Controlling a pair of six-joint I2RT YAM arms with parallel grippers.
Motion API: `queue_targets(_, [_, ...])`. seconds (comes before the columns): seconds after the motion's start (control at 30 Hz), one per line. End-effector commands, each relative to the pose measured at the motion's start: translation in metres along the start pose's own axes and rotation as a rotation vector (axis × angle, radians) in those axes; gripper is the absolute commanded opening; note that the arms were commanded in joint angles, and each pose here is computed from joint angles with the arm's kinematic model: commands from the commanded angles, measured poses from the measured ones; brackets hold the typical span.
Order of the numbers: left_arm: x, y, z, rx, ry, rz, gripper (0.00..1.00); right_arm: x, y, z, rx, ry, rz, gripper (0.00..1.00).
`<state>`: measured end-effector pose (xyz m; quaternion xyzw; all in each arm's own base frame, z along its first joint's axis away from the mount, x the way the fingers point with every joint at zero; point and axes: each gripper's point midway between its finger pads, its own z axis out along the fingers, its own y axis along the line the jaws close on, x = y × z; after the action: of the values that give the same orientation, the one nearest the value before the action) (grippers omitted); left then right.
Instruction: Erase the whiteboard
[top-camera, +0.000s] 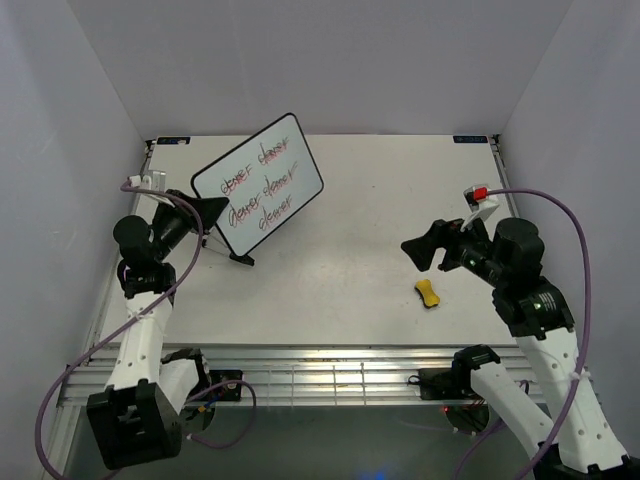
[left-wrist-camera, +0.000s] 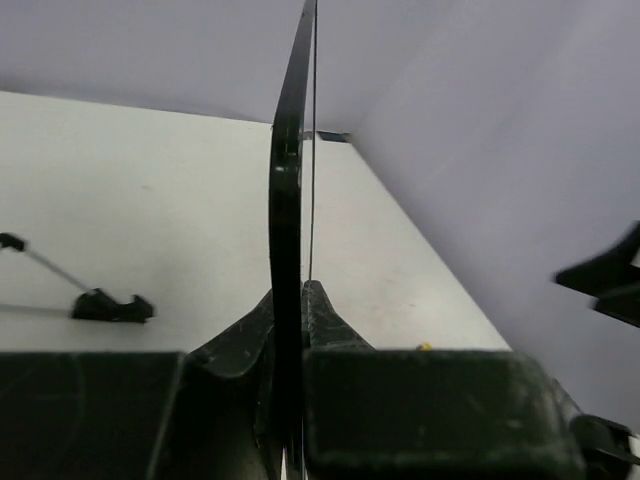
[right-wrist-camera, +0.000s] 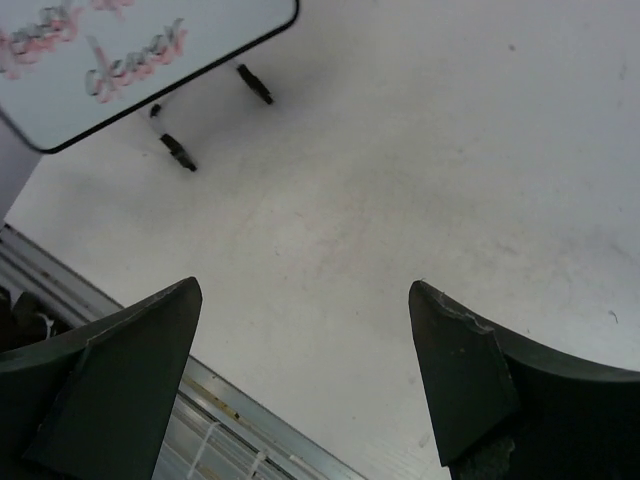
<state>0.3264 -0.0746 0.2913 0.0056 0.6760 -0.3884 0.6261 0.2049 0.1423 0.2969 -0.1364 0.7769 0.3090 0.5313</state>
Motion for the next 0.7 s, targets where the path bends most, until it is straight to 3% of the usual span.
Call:
queue_targets(0.0, [-0.020,-0.054,-0.004,0.128,-0.007,-0.077,0.00,-0.007,-0.033,0.000,0.209,-0.067,0.117,0.90])
queue_targets(0.07, [0.007,-0.059,-0.005,0.147,0.136,-0.249,0.00,-0.004,-0.052,-0.004,0.303,-0.082,0.085,0.90])
queue_targets(0.13, [0.037,-0.065,-0.010,0.171,0.264,-0.351,0.00,0.009,-0.090,-0.018,0.535,-0.009,0.088,0.90])
queue_targets(0.23, [0.091,-0.066,-0.021,0.086,0.444,-0.463,0.00,0.046,-0.108,-0.010,0.595,0.216,0.047,0.90])
queue_targets(0.33, [0.141,-0.079,-0.042,0.093,0.622,-0.531,0.00,0.067,-0.119,-0.008,0.634,0.297,0.049,0.90])
queue_targets(0.5, [0.193,-0.067,-0.074,0.024,0.744,-0.633,0.00,0.092,-0.125,0.005,0.601,0.433,0.028,0.90])
queue_targets(0.67, [0.210,-0.067,-0.086,0.025,0.805,-0.685,0.00,0.113,-0.125,0.028,0.510,0.549,0.004,0.92])
